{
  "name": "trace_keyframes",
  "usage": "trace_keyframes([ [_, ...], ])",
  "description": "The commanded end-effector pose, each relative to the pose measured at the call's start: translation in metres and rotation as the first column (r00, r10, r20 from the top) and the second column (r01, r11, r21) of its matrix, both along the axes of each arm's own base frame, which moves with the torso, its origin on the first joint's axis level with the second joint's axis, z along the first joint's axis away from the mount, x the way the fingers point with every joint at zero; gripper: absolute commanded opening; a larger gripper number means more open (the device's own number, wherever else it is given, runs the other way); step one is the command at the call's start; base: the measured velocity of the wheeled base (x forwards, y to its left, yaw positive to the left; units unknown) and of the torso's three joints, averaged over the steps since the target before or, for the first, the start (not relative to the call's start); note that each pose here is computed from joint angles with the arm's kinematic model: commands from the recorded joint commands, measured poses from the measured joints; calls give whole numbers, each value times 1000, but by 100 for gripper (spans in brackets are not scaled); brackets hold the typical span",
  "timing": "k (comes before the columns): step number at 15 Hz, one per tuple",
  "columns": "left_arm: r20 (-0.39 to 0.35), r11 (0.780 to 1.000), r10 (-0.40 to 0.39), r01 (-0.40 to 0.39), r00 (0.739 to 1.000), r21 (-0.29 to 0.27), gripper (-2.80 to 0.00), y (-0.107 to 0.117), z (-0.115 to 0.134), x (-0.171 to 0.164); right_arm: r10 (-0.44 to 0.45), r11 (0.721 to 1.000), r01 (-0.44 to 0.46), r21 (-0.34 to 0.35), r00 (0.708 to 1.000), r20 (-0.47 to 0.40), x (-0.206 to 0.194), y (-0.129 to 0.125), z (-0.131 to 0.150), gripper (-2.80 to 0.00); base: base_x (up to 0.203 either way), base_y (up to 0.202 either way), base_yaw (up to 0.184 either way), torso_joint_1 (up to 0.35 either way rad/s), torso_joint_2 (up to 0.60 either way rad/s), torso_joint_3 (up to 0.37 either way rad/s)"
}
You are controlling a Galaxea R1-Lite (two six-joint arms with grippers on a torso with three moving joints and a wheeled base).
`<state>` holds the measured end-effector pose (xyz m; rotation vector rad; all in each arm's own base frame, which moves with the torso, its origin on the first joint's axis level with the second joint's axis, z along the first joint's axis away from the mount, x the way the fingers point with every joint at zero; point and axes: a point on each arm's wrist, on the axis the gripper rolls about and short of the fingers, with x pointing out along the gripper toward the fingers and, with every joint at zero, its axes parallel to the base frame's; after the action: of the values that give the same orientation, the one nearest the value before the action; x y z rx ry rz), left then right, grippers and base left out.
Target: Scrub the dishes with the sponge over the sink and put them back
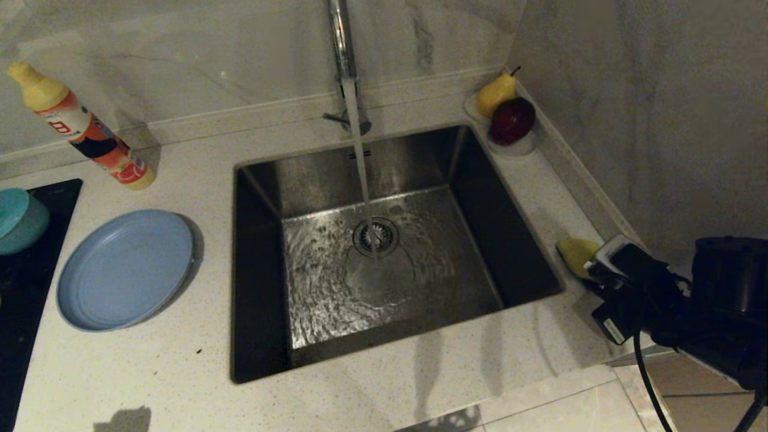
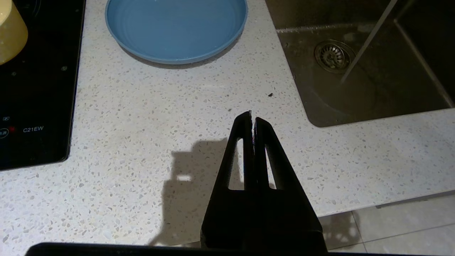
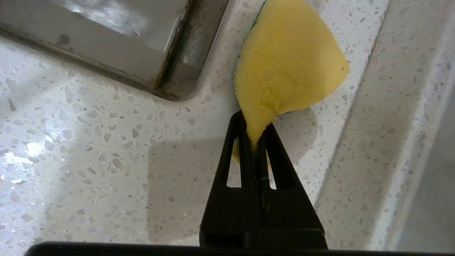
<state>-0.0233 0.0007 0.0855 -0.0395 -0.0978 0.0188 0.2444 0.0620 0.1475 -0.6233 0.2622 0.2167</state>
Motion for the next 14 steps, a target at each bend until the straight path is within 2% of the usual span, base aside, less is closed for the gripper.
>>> trace_keyframes([
  [1, -41, 1000, 1, -1, 999, 0, -280, 0, -11, 3, 1, 1000, -1, -2, 1000, 7, 1, 1, 1, -280, 0, 0, 0, 0, 0, 0],
  [2, -41, 1000, 1, -1, 999, 0, -280, 0, -11, 3, -1, 1000, 1, 0, 1000, 7, 3, 1, 1, -280, 0, 0, 0, 0, 0, 0],
  [3, -41, 1000, 1, -1, 999, 0, -280, 0, -11, 3, -3, 1000, 3, -1, 1000, 1, 4, 1, -1, -72, 0, 0, 0, 0, 0, 0],
  [4, -41, 1000, 1, -1, 999, 0, -280, 0, -11, 3, -2, 1000, 2, -2, 1000, -2, 5, 1, -1, 0, 0, 0, 0, 0, 0, 0],
  [14, -41, 1000, 0, 0, 999, 0, -280, 0, -11, 3, -9, 1000, 9, 2, 1000, 14, 0, -1, 3, 0, 0, 0, 0, 0, 0, 0],
])
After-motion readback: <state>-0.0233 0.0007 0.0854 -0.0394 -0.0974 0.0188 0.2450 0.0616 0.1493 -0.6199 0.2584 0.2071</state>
